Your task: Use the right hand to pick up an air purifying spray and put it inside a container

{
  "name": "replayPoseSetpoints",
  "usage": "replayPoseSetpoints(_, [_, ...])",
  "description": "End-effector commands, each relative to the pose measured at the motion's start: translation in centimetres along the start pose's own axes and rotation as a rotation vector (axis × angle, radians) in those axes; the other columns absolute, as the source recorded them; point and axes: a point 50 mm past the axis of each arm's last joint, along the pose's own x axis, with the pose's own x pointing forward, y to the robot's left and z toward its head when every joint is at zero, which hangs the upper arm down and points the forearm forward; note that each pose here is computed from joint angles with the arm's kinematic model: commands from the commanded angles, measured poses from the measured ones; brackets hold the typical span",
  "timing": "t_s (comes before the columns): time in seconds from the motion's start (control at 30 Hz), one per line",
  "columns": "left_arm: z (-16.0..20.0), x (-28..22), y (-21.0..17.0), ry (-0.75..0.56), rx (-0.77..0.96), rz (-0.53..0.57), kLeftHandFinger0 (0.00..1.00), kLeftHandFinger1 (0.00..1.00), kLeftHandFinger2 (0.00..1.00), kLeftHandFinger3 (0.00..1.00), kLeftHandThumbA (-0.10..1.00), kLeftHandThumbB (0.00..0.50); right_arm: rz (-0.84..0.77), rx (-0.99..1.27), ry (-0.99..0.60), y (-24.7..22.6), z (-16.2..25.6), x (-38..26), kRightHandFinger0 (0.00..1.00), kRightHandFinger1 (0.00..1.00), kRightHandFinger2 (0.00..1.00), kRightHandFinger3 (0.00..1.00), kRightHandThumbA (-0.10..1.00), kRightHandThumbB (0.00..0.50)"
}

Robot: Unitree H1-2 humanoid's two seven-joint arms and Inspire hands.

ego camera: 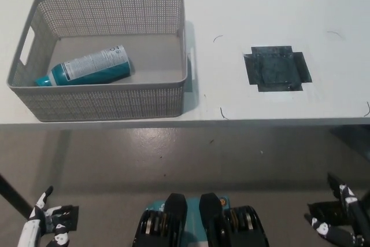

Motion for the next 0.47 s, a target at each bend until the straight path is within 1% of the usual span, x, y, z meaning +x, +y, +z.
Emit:
replayPoseSetpoints(0.0, [0.75, 0.39, 1.18, -0.067, 0.022, 0.048, 0.59, 0.71, 0.79, 1.00, 0.12, 0.476, 0.003, 0.066, -0.116, -0.29, 1.49, 1.18, 1.00, 1.00, 1.00, 1.00, 0.74, 0.388])
replayPoseSetpoints(0.03, [0.75, 0.37, 1.09, -0.065, 0.021, 0.046, 0.63, 0.75, 0.82, 1.00, 0.17, 0.469, 0.003, 0.063, -0.118, -0.42, 1.53, 1.16, 1.00, 1.00, 1.00, 1.00, 0.73, 0.381])
replayPoseSetpoints(0.07, [0.76, 0.32, 1.08, -0.061, 0.021, 0.042, 0.64, 0.76, 0.83, 1.00, 0.19, 0.464, 0.002, 0.059, -0.119, -0.46, 1.50, 1.10, 1.00, 1.00, 1.00, 1.00, 0.73, 0.380])
replayPoseSetpoints(0.1, [0.73, 0.36, 1.08, -0.060, 0.013, 0.040, 0.68, 0.78, 0.86, 1.00, 0.21, 0.455, 0.004, 0.055, -0.122, -0.52, 1.49, 1.19, 1.00, 1.00, 1.00, 1.00, 0.73, 0.386])
replayPoseSetpoints(0.13, [0.76, 0.26, 1.08, -0.063, 0.012, 0.043, 0.71, 0.79, 0.86, 1.00, 0.21, 0.445, 0.006, 0.050, -0.120, -0.56, 1.57, 1.19, 1.00, 1.00, 1.00, 1.00, 0.74, 0.392])
replayPoseSetpoints(0.17, [0.68, 0.14, 1.10, -0.065, 0.014, 0.045, 0.72, 0.79, 0.86, 1.00, 0.22, 0.431, 0.008, 0.045, -0.120, -0.54, 1.59, 1.16, 1.00, 1.00, 1.00, 1.00, 0.74, 0.391])
replayPoseSetpoints(0.2, [0.65, 0.08, 1.14, -0.065, 0.016, 0.045, 0.72, 0.79, 0.85, 1.00, 0.28, 0.431, 0.012, 0.046, -0.121, -0.53, 1.58, 1.14, 1.00, 1.00, 1.00, 1.00, 0.74, 0.391])
replayPoseSetpoints(0.27, [0.69, 0.11, 1.17, -0.065, 0.021, 0.040, 0.74, 0.80, 0.86, 1.00, 0.33, 0.423, 0.013, 0.038, -0.124, -0.60, 1.63, 1.19, 1.00, 1.00, 1.00, 1.00, 0.74, 0.393])
replayPoseSetpoints(0.37, [0.91, 0.53, 1.23, -0.073, 0.023, 0.038, 0.74, 0.79, 0.86, 1.00, 0.37, 0.419, 0.011, 0.041, -0.129, -0.73, 1.82, 1.48, 1.00, 1.00, 1.00, 1.00, 0.75, 0.402])
replayPoseSetpoints(0.4, [0.91, 0.50, 1.25, -0.078, 0.028, 0.040, 0.76, 0.79, 0.85, 1.00, 0.37, 0.409, 0.012, 0.034, -0.130, -0.72, 1.85, 1.48, 1.00, 1.00, 1.00, 1.00, 0.75, 0.392])
replayPoseSetpoints(0.43, [1.03, 0.69, 1.36, -0.084, 0.033, 0.043, 0.78, 0.79, 0.85, 1.00, 0.37, 0.409, 0.012, 0.032, -0.135, -0.71, 2.00, 1.68, 1.00, 1.00, 1.00, 1.00, 0.75, 0.391])
